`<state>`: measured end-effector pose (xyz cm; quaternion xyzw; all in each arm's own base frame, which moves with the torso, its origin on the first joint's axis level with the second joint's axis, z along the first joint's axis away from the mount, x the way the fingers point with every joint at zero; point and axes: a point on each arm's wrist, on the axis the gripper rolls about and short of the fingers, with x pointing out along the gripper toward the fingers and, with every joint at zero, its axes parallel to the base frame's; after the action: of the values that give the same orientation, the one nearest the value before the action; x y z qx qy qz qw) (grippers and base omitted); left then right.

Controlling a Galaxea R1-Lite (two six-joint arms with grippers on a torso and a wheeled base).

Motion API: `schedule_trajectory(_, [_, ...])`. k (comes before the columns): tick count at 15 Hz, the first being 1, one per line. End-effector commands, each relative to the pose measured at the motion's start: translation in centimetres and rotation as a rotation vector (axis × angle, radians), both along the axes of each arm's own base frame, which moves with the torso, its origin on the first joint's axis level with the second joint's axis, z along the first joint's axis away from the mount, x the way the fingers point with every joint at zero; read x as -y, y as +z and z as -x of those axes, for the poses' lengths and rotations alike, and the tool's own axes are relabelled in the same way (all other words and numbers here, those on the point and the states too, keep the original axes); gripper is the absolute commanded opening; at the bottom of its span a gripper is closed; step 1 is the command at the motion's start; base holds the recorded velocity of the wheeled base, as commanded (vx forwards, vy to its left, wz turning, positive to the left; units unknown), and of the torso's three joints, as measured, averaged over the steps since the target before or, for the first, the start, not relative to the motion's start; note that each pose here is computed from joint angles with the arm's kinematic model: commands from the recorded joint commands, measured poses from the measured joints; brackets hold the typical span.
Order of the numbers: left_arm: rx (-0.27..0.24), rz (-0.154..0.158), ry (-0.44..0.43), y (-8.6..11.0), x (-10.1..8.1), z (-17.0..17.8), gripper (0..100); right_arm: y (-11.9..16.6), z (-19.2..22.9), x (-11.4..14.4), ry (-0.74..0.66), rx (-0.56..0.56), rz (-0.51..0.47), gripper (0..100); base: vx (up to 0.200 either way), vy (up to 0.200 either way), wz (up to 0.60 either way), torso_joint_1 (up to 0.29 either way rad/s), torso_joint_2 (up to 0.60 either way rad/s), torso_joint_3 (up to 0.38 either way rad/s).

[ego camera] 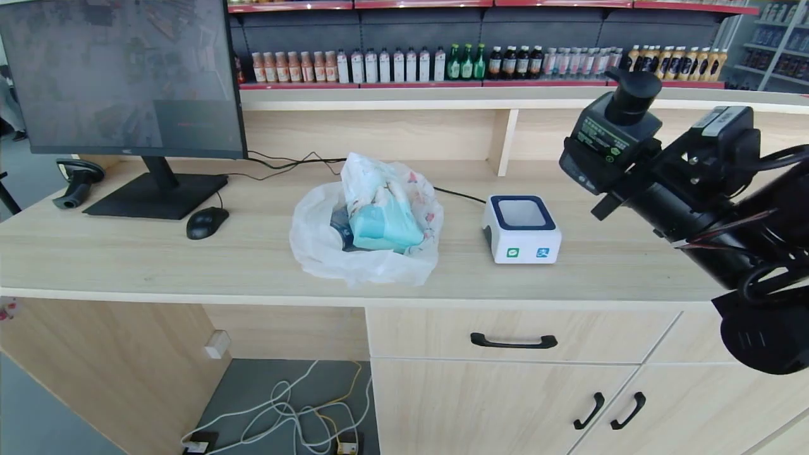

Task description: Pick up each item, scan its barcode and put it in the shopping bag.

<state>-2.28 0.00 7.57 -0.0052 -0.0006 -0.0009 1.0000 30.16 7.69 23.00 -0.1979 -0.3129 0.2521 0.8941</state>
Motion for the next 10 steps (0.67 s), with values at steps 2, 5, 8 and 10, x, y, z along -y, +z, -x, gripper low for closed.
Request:
schedule_trajectory(2, [0.0,0.0,-0.001,0.0,0.0,0.0,100,-3.3,-2.2,-1.1,0.028,0.0,0.149,0,0.0,0.0,0.0,0.0,0.0,0.0])
schedule_trajectory(5, [0.005,0.0,-0.001,0.0,0.0,0.0,100,-5.1,-3.3,-3.0,0.042,0.012,0.212,0,0.0,0.0,0.0,0.0,0.0,0.0])
schedule_trajectory(8, [0.003,0.0,-0.001,0.0,0.0,0.0,100,-4.6,-4.3,-3.7,0.046,0.063,0.217,0,0.133,0.0,0.0,0.003,0.0,-0.005])
schedule_trajectory(10, [0.003,0.0,-0.001,0.0,0.0,0.0,100,-4.0,-4.8,-4.0,0.081,0.116,0.233,0,0.1,0.0,0.0,-0.004,0.0,0.004])
